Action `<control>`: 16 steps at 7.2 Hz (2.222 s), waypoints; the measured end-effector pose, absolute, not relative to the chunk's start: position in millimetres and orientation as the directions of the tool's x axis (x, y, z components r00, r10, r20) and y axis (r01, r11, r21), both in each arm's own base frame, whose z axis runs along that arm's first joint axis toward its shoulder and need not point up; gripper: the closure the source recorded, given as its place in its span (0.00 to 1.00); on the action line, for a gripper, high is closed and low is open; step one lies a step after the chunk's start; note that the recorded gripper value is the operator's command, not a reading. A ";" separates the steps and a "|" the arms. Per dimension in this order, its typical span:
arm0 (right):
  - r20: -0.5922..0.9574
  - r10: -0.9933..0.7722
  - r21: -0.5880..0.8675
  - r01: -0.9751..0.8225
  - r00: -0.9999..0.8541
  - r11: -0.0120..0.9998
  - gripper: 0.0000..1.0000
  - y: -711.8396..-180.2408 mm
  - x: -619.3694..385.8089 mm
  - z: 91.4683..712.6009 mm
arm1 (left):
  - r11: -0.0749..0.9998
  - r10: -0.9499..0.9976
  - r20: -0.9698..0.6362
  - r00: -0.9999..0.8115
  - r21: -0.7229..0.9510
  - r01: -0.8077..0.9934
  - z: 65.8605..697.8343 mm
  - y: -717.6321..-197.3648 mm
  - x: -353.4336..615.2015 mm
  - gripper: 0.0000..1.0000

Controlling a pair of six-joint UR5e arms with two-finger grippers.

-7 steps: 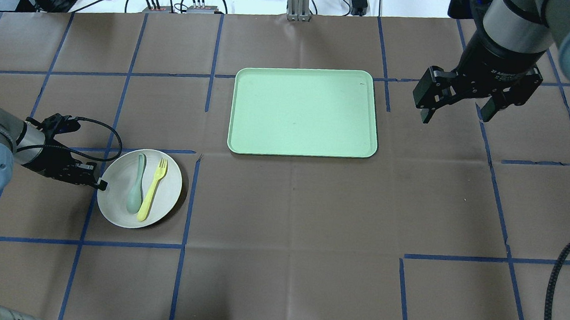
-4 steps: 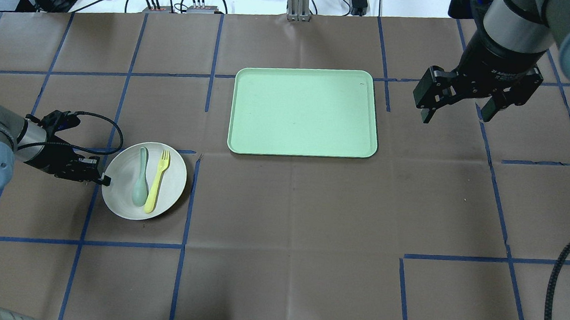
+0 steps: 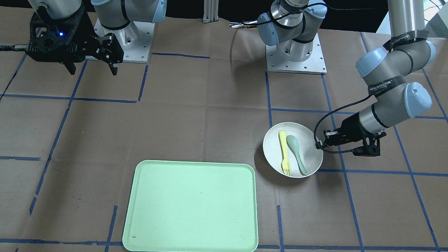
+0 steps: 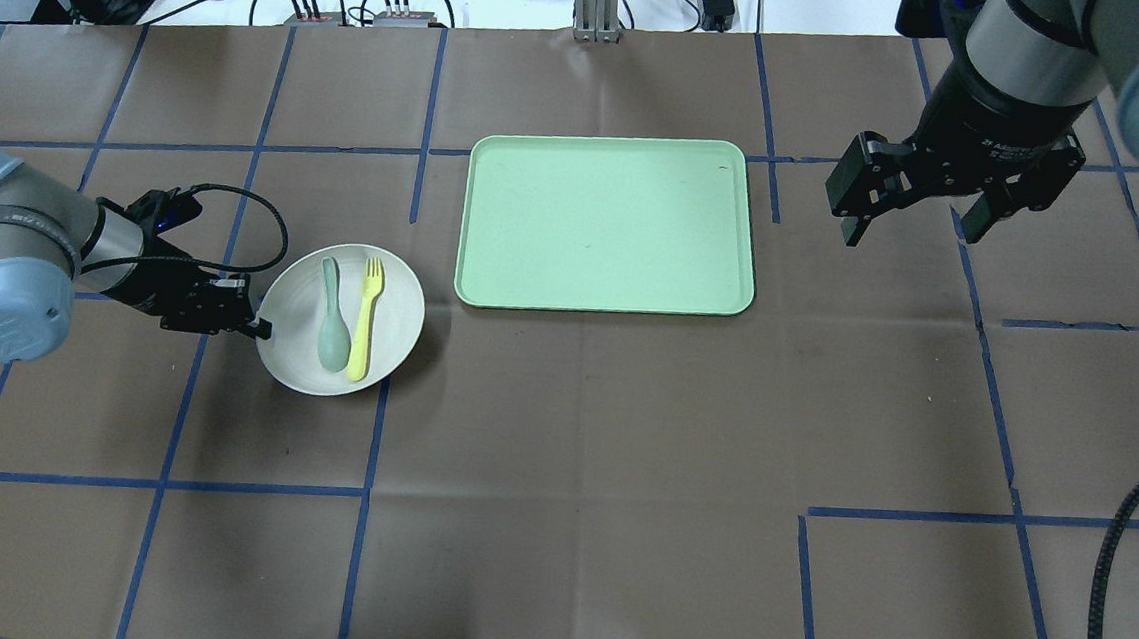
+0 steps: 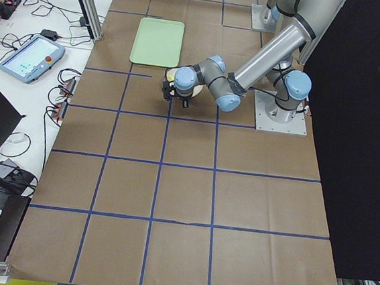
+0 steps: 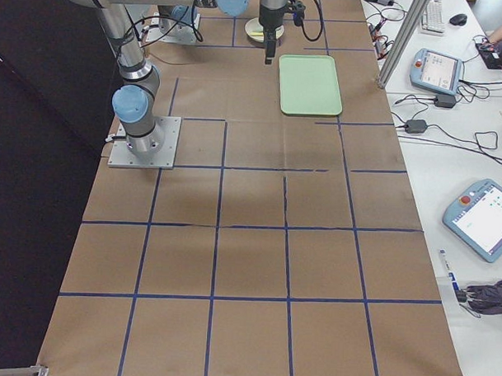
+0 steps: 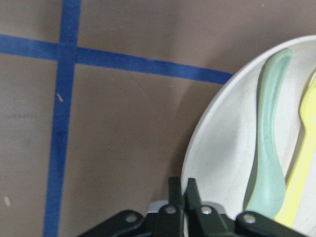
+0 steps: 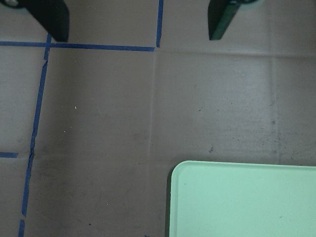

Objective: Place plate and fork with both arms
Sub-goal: 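Slide the plate with the left gripper onto the mint-green tray, then lower the plate onto the tray and open the left gripper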

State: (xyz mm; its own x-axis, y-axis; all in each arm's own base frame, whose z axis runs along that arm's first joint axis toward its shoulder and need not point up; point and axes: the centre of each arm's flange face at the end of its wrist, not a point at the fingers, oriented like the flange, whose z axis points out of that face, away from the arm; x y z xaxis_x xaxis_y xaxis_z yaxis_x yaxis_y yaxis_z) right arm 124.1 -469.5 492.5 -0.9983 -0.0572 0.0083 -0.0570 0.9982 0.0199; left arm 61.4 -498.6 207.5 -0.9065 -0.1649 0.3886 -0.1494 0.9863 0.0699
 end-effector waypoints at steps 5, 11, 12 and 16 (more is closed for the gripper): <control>0.008 -0.058 0.020 -0.058 -0.998 0.998 0.00 -469.6 123.9 492.4 | 0.995 -0.095 0.421 -0.902 0.033 -0.089 244.3 -570.2 -73.3 1.00; 0.008 -0.059 0.020 -0.059 -0.998 0.998 0.00 -469.4 124.6 492.5 | 0.999 0.016 0.414 -0.910 0.025 0.029 195.5 -658.8 -185.1 0.99; 0.008 -0.060 0.020 -0.059 -0.998 0.998 0.00 -469.4 124.6 492.5 | 0.999 0.021 0.413 -0.910 0.014 0.029 190.3 -672.1 -190.3 0.98; 0.008 -0.059 0.020 -0.059 -0.998 0.998 0.00 -469.4 124.6 492.5 | 0.998 0.066 0.395 -0.916 -0.017 0.064 184.5 -699.2 -216.6 0.96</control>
